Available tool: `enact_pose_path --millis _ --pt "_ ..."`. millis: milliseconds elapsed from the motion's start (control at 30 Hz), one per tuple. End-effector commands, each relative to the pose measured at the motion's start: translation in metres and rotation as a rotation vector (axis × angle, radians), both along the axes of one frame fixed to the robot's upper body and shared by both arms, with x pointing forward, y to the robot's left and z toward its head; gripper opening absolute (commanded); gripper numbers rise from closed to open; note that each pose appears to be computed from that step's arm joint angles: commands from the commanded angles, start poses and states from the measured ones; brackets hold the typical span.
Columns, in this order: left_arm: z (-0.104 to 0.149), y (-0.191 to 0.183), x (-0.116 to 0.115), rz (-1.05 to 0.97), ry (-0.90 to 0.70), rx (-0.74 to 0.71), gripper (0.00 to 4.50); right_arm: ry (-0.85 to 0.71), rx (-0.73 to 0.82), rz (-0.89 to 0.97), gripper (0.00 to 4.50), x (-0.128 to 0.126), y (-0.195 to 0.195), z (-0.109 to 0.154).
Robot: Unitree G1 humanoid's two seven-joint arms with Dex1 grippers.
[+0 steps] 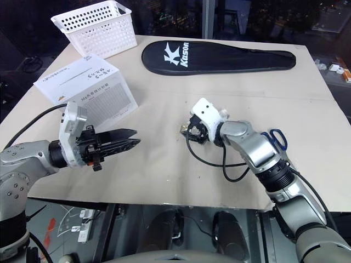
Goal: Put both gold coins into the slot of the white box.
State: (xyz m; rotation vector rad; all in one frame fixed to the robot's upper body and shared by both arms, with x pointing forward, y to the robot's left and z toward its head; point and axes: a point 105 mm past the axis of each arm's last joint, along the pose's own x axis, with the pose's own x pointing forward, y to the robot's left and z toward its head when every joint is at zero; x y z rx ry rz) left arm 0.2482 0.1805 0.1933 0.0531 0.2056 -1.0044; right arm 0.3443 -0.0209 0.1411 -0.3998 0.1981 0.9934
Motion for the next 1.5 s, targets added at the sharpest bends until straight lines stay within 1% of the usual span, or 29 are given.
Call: enact_pose_path --millis 33,167,267,300,333,700,800,833,867,1067,1133,1233,1267,1333,1367,1433,1500 --pt "0.012 -0.006 -0.005 -0.016 -0.073 0.013 1.72 -0.056 0.009 0.015 3.11 0.004 0.003 0.014" --pt "0.012 -0.009 -0.004 -0.011 -0.082 0.017 1.72 -0.052 0.001 0.010 3.11 0.008 0.004 0.011" --pt "0.013 -0.010 -0.003 -0.005 -0.089 0.022 1.72 -0.046 -0.002 0.002 2.40 0.012 0.004 0.010" --pt "0.014 -0.011 -0.003 -0.004 -0.090 0.022 1.72 -0.048 -0.005 0.002 2.05 0.013 0.004 0.010" --pt "0.014 -0.011 -0.003 -0.004 -0.090 0.022 1.72 -0.049 -0.009 0.001 1.56 0.014 0.004 0.009" --pt "0.016 -0.013 -0.002 0.010 -0.101 0.021 1.72 -0.047 -0.016 0.001 1.56 0.018 0.006 0.006" --pt "0.015 -0.014 -0.002 0.013 -0.100 0.021 1.72 -0.047 -0.017 0.001 0.68 0.018 0.005 0.006" --pt "0.015 -0.013 -0.001 0.014 -0.099 0.020 1.72 -0.046 -0.016 0.001 0.22 0.018 0.005 0.006" --pt "0.015 -0.013 -0.001 0.015 -0.098 0.019 1.72 -0.045 -0.016 0.004 0.09 0.018 0.006 0.006" --pt "0.015 -0.013 0.000 0.020 -0.092 0.004 1.72 -0.044 -0.011 0.022 0.09 0.015 0.006 0.008" --pt "0.015 -0.013 0.002 0.020 -0.076 -0.018 1.72 -0.046 0.005 0.023 0.09 0.014 0.005 0.013" --pt "0.016 -0.013 0.005 0.017 -0.039 -0.063 1.72 -0.030 0.142 0.055 0.09 0.005 0.001 0.041" --pt "0.018 -0.013 0.006 0.007 -0.030 -0.078 1.72 -0.011 0.212 0.098 0.09 -0.004 0.000 0.054" --pt "0.021 -0.015 0.008 -0.011 -0.021 -0.099 1.72 0.014 0.300 0.172 0.09 -0.018 -0.001 0.071" --pt "0.022 -0.016 0.009 -0.018 -0.019 -0.108 1.72 0.021 0.325 0.196 0.09 -0.023 -0.001 0.077" --pt "0.029 -0.023 0.010 -0.063 0.010 -0.170 1.72 0.041 0.391 0.270 0.09 -0.039 -0.001 0.092" --pt "0.037 -0.030 0.013 -0.098 0.011 -0.206 1.21 0.061 0.429 0.326 0.00 -0.053 0.000 0.104"
